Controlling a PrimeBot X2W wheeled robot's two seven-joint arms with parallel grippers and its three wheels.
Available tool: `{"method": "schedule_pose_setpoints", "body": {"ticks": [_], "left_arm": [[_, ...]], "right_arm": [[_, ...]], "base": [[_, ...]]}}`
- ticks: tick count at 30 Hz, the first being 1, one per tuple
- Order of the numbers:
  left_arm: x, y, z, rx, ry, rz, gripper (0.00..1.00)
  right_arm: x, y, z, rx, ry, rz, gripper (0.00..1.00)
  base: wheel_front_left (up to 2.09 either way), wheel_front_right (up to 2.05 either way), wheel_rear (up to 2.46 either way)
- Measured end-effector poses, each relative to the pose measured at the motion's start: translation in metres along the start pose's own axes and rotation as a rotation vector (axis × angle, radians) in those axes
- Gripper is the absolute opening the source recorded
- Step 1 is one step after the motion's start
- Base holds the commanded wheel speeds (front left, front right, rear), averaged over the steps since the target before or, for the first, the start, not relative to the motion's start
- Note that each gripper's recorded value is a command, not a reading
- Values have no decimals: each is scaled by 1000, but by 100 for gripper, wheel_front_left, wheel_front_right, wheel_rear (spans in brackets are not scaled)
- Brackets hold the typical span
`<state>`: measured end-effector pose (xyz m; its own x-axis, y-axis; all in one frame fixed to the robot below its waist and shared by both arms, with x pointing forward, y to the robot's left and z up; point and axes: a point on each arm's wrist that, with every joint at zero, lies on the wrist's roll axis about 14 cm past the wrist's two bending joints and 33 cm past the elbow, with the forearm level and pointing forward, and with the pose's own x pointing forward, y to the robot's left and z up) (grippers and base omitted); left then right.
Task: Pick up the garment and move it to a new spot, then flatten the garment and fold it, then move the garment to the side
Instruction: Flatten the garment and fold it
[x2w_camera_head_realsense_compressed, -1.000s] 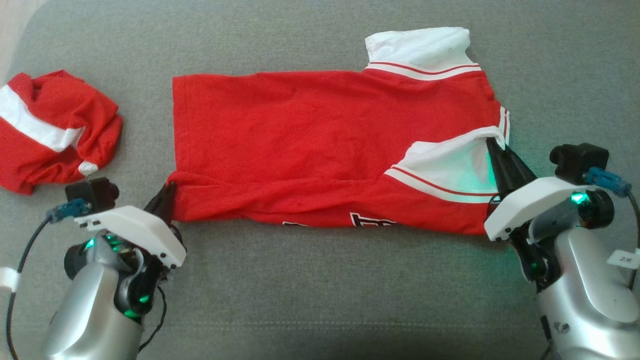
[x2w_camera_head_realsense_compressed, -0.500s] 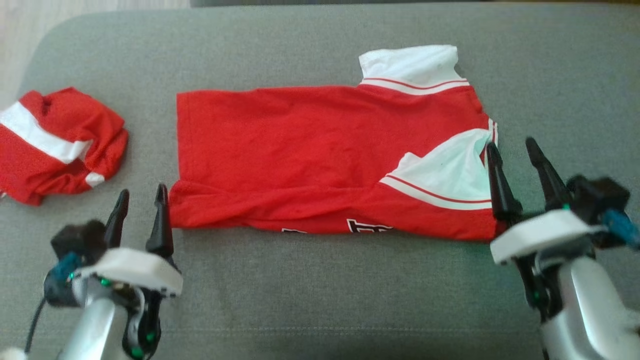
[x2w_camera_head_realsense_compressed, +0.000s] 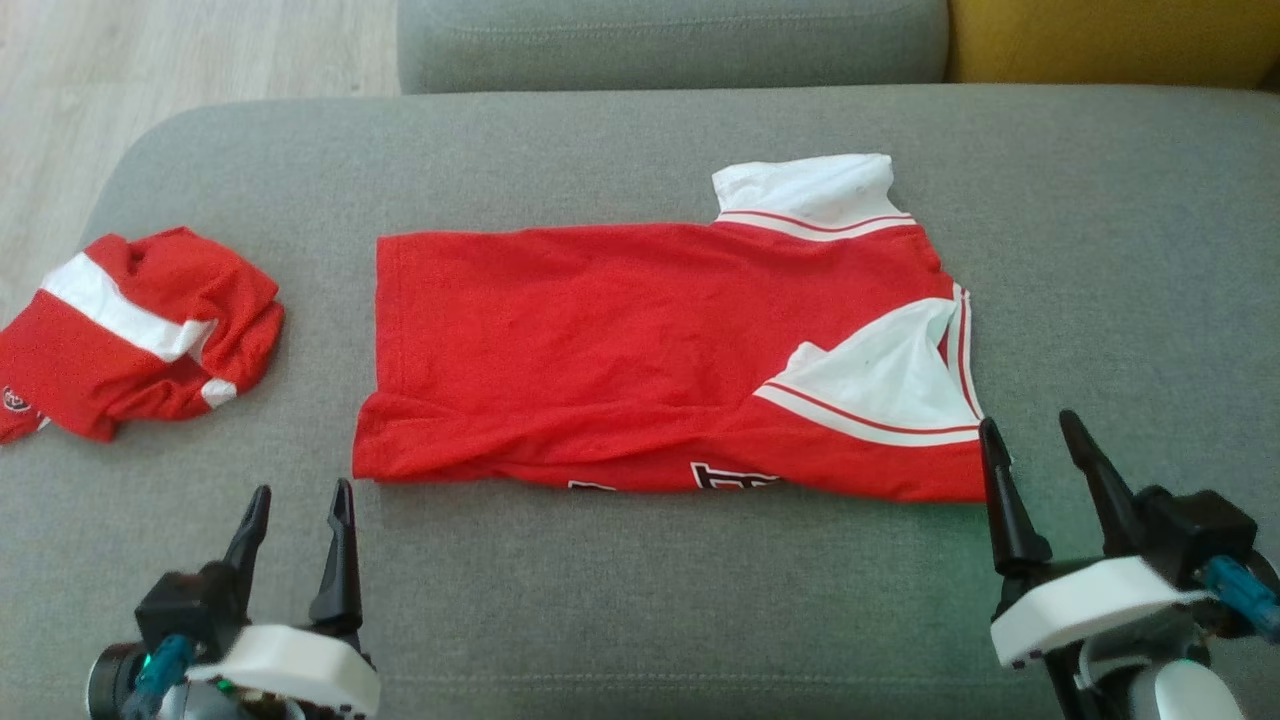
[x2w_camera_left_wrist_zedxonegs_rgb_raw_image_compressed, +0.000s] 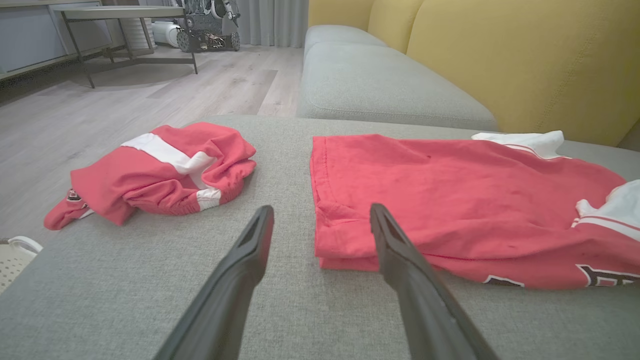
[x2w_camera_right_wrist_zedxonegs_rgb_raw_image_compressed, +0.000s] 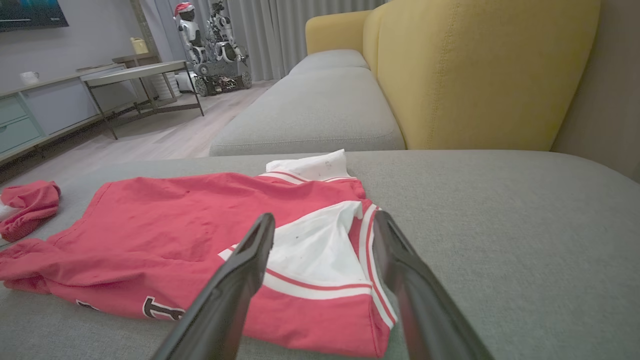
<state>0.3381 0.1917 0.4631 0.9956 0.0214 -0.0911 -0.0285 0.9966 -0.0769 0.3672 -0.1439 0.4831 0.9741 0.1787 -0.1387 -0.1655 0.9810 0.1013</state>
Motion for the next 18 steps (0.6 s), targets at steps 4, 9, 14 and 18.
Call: {"method": "schedule_pose_setpoints", "body": {"ticks": [4, 9, 14, 18], "left_arm": [[-5, -1, 1, -3, -3, -3, 100], [-6, -3, 2, -1, -7, -10, 100], [-5, -3, 1, -1, -1, -9, 100], [-5, -3, 0, -1, 3, -9, 100]], "right_arm": [[-6, 0, -1, 2, 10, -3, 100], [-8, 1, 4, 17, -3, -3, 100], [-8, 0, 4, 27, -3, -5, 100], [-7, 0, 3, 38, -1, -5, 100]], "base": [[0, 0, 0], [0, 0, 0], [0, 0, 0], [0, 0, 0]]}}
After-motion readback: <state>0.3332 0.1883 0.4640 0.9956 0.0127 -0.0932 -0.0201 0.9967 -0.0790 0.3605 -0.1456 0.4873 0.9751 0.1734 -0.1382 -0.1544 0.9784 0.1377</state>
